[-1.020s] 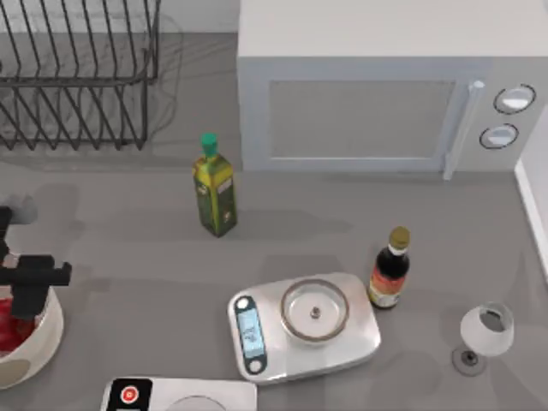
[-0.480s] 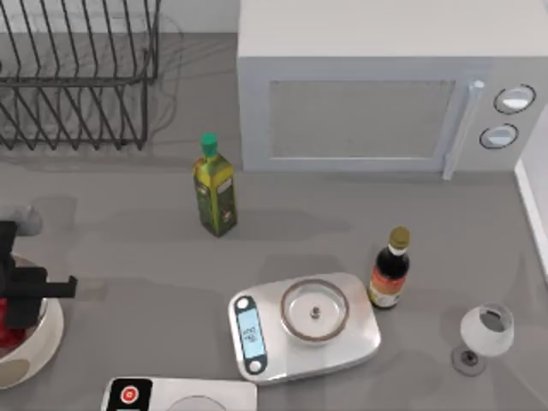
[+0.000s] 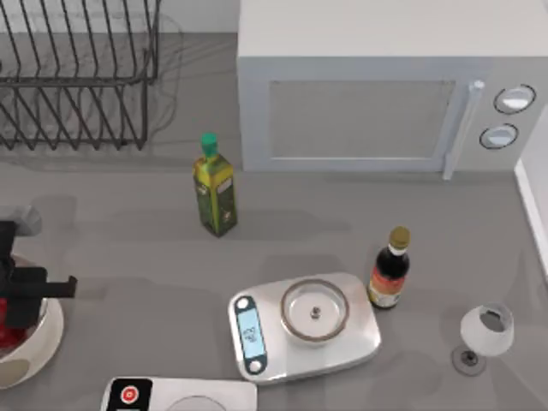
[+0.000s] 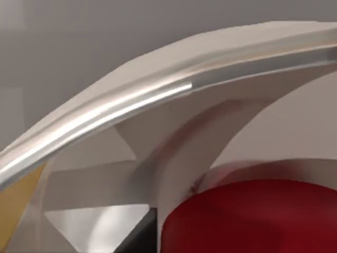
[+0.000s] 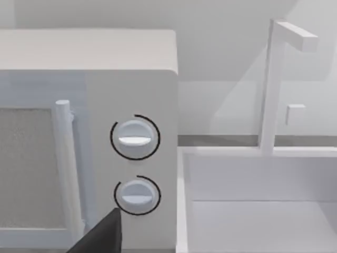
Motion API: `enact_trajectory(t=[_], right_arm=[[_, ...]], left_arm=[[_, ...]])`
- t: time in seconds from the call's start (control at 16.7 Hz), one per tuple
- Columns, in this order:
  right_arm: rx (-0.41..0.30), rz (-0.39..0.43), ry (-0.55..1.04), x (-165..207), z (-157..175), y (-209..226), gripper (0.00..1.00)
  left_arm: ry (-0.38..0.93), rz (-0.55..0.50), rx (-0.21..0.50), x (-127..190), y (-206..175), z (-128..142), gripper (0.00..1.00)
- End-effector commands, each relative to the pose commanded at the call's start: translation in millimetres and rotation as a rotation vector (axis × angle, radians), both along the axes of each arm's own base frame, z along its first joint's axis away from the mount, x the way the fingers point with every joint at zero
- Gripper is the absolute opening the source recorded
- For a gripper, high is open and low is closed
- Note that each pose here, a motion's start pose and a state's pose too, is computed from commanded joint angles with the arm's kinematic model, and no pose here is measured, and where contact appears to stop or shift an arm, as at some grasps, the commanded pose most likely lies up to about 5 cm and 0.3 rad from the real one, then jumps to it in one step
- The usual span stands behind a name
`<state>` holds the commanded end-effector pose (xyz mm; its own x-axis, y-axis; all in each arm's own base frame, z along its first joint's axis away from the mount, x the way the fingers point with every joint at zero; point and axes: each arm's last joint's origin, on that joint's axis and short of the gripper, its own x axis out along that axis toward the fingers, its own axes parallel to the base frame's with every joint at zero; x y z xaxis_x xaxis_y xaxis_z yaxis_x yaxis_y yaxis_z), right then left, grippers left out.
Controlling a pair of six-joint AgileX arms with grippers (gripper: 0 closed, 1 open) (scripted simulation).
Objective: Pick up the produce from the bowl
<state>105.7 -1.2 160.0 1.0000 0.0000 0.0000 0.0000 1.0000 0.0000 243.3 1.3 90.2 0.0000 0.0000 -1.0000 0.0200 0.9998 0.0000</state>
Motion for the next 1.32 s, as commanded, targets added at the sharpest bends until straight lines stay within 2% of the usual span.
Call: enact_trajectory(t=[0.36, 0.84, 0.9, 1.14, 1.32], right_arm=[[0.0, 0.0, 0.0, 0, 0, 0, 1.0], [0.0, 0.0, 0.0, 0, 0, 0, 1.0], [0.0, 0.0, 0.0, 0, 0, 0, 1.0], [0.0, 0.0, 0.0, 0, 0, 0, 1.0], [0.0, 0.0, 0.0, 0, 0, 0, 1.0]], left_arm=[[0.0, 0.0, 0.0, 0, 0, 0, 0.02], [0.0, 0.0, 0.0, 0, 0, 0, 0.0], [-0.096, 0.0, 0.014, 3, 2, 36, 0.0], [-0.089, 0.0, 0.014, 12, 2, 50, 0.0], [-0.082, 0.0, 0.014, 29, 2, 85, 0.0]])
